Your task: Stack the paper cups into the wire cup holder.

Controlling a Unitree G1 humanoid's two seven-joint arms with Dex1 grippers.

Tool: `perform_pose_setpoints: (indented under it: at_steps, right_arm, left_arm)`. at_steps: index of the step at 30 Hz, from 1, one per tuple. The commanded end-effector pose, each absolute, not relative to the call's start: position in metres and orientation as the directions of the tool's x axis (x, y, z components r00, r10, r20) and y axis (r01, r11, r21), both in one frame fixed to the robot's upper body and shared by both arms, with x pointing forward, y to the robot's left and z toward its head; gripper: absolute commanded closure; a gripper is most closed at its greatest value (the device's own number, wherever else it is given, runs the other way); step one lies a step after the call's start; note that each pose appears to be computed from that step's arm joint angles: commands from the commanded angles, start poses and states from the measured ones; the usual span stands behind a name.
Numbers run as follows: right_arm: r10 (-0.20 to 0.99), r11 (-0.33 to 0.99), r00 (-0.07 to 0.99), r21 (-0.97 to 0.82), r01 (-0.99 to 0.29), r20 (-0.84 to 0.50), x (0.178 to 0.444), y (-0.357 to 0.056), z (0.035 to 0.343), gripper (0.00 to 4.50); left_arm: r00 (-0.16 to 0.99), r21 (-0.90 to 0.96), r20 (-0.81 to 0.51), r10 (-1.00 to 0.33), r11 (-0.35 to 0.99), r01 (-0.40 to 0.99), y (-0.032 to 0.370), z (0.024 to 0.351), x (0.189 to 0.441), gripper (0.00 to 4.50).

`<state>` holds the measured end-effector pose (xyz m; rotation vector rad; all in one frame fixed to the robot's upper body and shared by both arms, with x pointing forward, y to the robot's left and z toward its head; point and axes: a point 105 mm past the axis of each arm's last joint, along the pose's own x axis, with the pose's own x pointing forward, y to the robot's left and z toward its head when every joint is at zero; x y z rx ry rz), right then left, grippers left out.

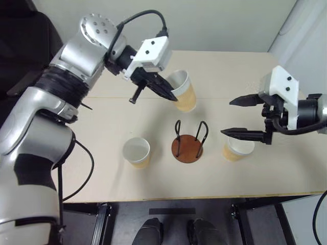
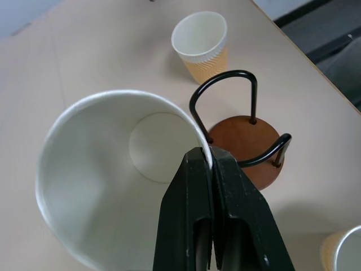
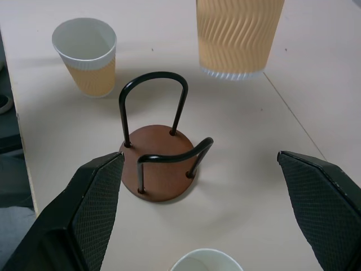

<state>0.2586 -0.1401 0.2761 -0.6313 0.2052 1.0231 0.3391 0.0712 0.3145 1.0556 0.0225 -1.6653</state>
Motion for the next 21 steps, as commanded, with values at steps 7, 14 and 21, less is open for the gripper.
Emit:
perform_pose_setpoints:
  at_steps: [7,14,21]
  right_arm:
    - [0.724,0.378,0.553,-0.435,-0.817,-0.411,0.253,-0.141,0.287,0.07]
    - [0.720,0.380,0.557,-0.437,-0.816,-0.415,0.253,-0.142,0.286,0.07]
    - [0.716,0.381,0.560,-0.439,-0.814,-0.417,0.253,-0.143,0.286,0.07]
  left_arm:
    - [-0.085,0.445,-0.646,-0.758,-0.465,0.765,0.063,0.320,0.323,4.50]
    - [-0.103,0.420,-0.680,-0.726,-0.501,0.757,0.057,0.317,0.321,4.50]
    - [-0.145,0.393,-0.696,-0.703,-0.542,0.743,0.046,0.312,0.317,4.50]
